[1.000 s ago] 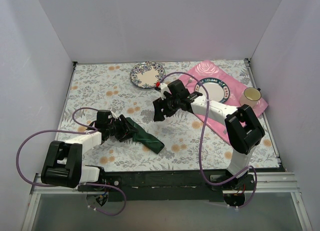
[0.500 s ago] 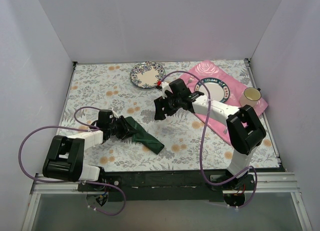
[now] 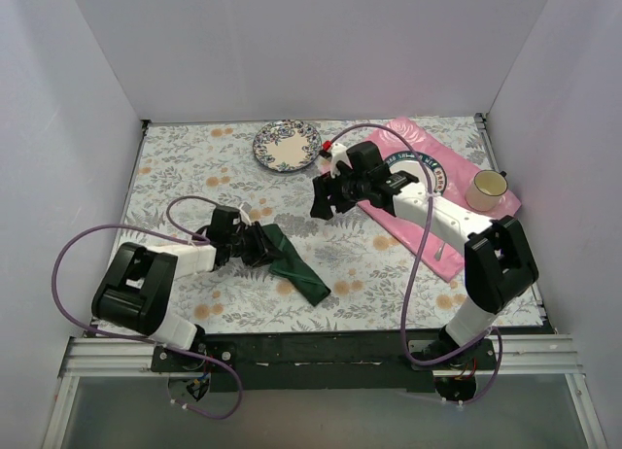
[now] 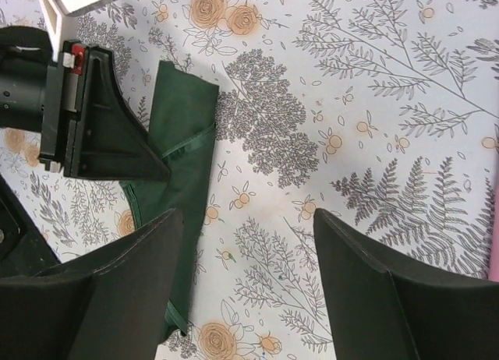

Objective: Fold the napkin, place the utensils inside, and roll it up
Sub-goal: Roll the napkin with the utensil

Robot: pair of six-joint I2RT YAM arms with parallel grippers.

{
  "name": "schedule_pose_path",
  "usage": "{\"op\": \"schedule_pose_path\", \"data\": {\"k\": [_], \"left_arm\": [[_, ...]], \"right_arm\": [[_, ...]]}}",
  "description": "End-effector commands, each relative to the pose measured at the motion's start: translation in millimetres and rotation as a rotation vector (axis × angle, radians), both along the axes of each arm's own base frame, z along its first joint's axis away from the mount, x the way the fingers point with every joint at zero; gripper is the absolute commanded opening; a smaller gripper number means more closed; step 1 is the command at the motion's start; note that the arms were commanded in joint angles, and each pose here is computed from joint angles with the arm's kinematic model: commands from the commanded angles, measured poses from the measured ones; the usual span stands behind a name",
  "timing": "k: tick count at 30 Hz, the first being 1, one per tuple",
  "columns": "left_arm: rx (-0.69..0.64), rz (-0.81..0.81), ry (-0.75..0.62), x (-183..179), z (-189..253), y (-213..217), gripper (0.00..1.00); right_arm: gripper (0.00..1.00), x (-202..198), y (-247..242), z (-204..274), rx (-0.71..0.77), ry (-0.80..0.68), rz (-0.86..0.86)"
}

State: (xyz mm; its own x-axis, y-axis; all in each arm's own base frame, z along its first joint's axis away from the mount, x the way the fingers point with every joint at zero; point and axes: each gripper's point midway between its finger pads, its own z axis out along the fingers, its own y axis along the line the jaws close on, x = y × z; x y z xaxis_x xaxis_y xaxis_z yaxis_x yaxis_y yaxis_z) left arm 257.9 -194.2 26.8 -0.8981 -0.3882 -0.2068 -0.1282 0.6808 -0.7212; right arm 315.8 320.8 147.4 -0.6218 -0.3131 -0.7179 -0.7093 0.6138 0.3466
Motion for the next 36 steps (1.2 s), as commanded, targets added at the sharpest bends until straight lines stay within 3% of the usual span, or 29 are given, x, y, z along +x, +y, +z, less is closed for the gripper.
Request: {"op": "schedule_pose_path", "data": {"k": [1,10,20,29,32,33,36], "left_arm": [[-0.008,-0.051,-0.001,2,0,-26,0.25],[-0.051,-0.153,0.031,11,-5,-97,0.24],[-0.077,-0.158,0.059,30,-13,-145,0.23],[-0.102,-0.071,0.096,30,-15,-151,0.23],[-0.091,-0.061,0.098,27,-10,-146,0.31],[-0.093,-0.065,0.079,28,-1,-146,0.41],[-0.102,-0.076,0.048,24,18,-143,0.56]], "right_arm": [[0.76,2,-16,16,0.000,-0.049,-0.028],[0.76,-18,-53,-2,-0.111,-0.021,-0.102],[0.76,-59,-90,-37,-0.198,0.071,-0.132],[0.62,-96,-91,-51,-0.214,0.160,-0.093],[0.51,-108,-93,-58,-0.210,0.206,-0.096],[0.50,-113,-97,-65,-0.221,0.222,-0.100],[0.48,-119,-104,-71,-0.225,0.230,-0.124]]}}
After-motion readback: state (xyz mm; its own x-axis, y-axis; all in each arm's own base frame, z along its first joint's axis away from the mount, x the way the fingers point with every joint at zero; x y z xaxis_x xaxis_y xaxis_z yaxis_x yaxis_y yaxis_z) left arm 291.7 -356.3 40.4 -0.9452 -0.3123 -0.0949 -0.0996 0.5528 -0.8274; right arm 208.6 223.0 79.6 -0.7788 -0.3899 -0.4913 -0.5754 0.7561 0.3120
